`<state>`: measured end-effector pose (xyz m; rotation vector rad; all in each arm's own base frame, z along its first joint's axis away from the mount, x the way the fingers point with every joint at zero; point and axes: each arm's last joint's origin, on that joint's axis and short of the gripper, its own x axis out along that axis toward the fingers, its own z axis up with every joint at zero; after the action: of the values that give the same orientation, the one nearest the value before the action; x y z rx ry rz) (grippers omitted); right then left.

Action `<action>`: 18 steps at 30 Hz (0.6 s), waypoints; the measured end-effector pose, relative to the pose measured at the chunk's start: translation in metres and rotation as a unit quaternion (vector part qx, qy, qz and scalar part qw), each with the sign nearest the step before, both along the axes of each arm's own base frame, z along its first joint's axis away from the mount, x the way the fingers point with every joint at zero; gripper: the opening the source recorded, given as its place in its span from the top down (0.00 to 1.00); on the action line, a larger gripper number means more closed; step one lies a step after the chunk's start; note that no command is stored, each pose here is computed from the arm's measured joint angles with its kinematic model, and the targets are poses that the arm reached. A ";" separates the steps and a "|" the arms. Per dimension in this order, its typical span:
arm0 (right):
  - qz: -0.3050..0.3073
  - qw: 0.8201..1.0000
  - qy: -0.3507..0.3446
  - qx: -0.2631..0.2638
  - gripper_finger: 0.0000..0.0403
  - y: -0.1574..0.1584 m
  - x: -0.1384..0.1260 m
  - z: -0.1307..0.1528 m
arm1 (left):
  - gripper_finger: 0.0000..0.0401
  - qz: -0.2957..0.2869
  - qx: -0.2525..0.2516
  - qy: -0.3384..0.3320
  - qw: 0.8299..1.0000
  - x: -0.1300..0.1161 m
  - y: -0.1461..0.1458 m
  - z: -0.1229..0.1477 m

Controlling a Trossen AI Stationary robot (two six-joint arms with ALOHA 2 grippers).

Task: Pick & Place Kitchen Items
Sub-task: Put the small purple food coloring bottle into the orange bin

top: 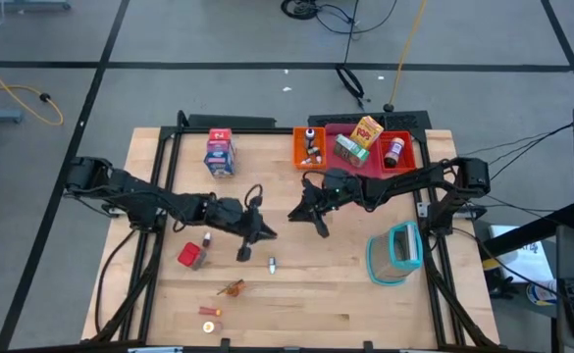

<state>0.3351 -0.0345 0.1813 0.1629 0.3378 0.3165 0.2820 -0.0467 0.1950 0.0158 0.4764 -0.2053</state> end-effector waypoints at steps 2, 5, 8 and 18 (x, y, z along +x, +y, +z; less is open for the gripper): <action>-0.003 1.000 0.001 0.001 0.85 -0.001 0.000 0.000 | 0.86 -0.017 0.002 0.017 1.000 -0.003 -0.009 -0.003; -0.010 1.000 -0.007 0.001 0.84 -0.006 0.000 0.002 | 0.80 -0.036 0.010 0.034 0.999 -0.008 -0.023 -0.006; -0.018 1.000 -0.017 0.004 0.83 -0.009 0.000 0.004 | 0.74 -0.033 0.027 0.041 0.998 -0.011 -0.034 -0.010; -0.022 1.000 -0.016 0.012 0.83 -0.011 0.000 0.004 | 0.53 0.009 0.052 0.055 0.997 -0.010 -0.047 -0.023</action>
<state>0.3352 -0.0453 0.1852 0.1890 0.2977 0.2791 0.2723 -0.0938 0.1716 0.1022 0.5957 -0.1648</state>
